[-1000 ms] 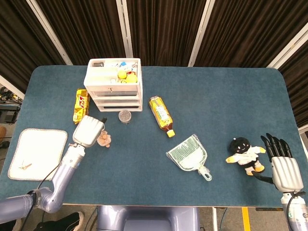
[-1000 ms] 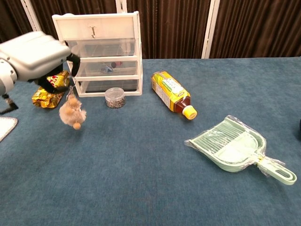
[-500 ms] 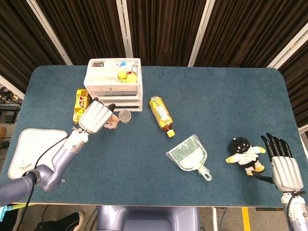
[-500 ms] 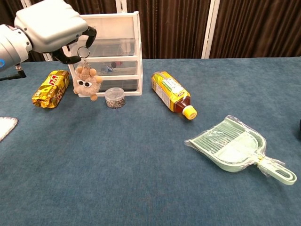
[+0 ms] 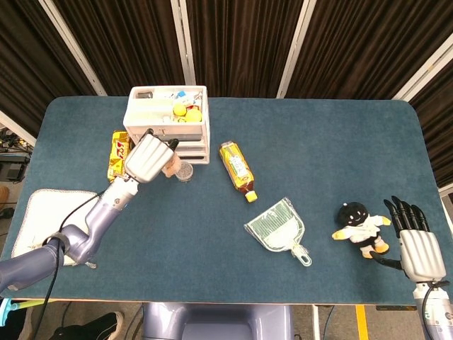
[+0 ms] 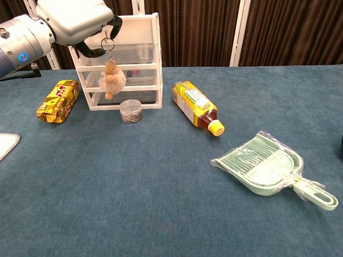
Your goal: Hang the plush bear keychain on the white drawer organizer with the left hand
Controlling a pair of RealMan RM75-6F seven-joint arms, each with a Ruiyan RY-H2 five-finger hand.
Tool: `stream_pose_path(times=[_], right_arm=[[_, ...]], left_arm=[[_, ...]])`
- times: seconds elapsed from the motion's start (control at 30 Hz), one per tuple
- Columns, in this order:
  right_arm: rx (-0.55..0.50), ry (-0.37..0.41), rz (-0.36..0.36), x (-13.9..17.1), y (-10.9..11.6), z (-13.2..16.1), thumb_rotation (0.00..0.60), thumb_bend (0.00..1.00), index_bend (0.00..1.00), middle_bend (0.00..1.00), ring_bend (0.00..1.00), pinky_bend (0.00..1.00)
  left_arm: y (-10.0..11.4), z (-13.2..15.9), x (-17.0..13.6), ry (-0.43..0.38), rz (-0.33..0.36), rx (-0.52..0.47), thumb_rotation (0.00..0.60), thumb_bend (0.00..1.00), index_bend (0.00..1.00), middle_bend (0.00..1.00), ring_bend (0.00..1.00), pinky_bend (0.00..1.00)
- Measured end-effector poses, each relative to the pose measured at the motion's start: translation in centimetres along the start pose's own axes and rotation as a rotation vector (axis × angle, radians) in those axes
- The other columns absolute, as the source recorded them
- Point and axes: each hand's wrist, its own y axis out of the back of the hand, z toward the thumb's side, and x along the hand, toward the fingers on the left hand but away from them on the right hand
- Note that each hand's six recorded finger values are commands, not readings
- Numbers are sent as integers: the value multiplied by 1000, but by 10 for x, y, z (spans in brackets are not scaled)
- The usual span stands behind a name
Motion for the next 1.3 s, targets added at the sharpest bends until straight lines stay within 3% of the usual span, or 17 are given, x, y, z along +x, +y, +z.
stream_pose_path(times=[0.37,1.03,1.3], right_arm=[[-13,-2,4,-2,0,0,600,54,15,0,0,0],[-10,-2,8,-2,-1,0,600,54,15,0,0,0],[-14,-1,4,-2,1,0,600,53,15,0,0,0]], left_arm=[[-6,-4,15,5,6,22,600,305,471,937,866,761],[-21,-11,16,20,-16,27,600,301,465,934,865,761],[-21,-6,15,2,-11,31,600,167,281,927,859,759]])
